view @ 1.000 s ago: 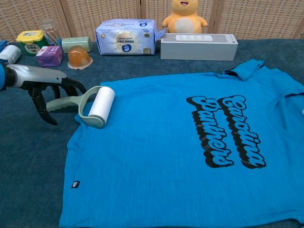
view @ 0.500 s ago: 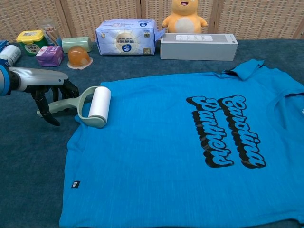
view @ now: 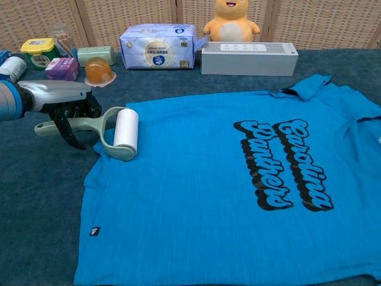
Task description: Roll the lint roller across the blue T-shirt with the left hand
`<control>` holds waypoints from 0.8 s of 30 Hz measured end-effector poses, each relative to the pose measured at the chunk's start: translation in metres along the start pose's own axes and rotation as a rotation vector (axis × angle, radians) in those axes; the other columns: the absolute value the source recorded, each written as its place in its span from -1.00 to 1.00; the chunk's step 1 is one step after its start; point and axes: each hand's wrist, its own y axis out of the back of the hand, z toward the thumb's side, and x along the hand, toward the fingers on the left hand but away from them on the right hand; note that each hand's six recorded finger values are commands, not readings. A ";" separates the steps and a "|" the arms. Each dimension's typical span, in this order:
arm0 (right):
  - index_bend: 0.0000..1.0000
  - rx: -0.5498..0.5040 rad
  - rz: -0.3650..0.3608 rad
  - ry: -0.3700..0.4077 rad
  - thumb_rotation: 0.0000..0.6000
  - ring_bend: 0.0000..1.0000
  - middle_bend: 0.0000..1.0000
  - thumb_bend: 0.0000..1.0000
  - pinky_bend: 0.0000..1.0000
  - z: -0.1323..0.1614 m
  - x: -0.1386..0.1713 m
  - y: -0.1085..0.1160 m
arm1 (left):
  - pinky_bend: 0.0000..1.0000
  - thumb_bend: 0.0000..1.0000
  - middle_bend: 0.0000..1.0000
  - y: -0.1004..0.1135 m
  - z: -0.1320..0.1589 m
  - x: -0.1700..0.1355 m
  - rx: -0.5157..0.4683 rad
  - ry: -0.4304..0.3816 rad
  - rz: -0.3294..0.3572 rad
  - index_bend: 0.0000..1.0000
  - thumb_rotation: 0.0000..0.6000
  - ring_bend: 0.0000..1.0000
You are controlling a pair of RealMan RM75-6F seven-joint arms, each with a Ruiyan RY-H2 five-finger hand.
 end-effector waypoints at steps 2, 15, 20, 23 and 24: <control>-0.87 0.001 0.001 0.000 1.00 -1.00 -1.00 -1.00 -1.00 0.000 0.000 0.000 | 0.13 -0.75 0.39 0.002 0.001 0.002 0.013 -0.005 0.034 0.24 1.00 0.20; -0.87 -0.008 0.007 0.007 1.00 -1.00 -1.00 -1.00 -1.00 0.002 0.001 -0.001 | 0.41 -0.29 0.57 0.003 0.005 0.008 -0.001 -0.031 0.100 0.55 1.00 0.40; -0.87 -0.012 0.009 0.008 1.00 -1.00 -1.00 -1.00 -1.00 0.002 0.001 -0.001 | 0.44 0.06 0.57 0.002 0.006 0.009 0.021 -0.031 0.111 0.57 1.00 0.40; -0.87 -0.017 0.012 0.011 1.00 -1.00 -1.00 -1.00 -1.00 0.003 0.002 -0.001 | 0.44 0.11 0.57 0.000 0.007 0.010 0.019 -0.029 0.105 0.59 1.00 0.40; -0.87 -0.017 0.012 0.012 1.00 -1.00 -1.00 -1.00 -1.00 0.003 0.002 -0.001 | 0.44 0.12 0.57 0.000 0.006 0.010 0.021 -0.028 0.105 0.59 1.00 0.40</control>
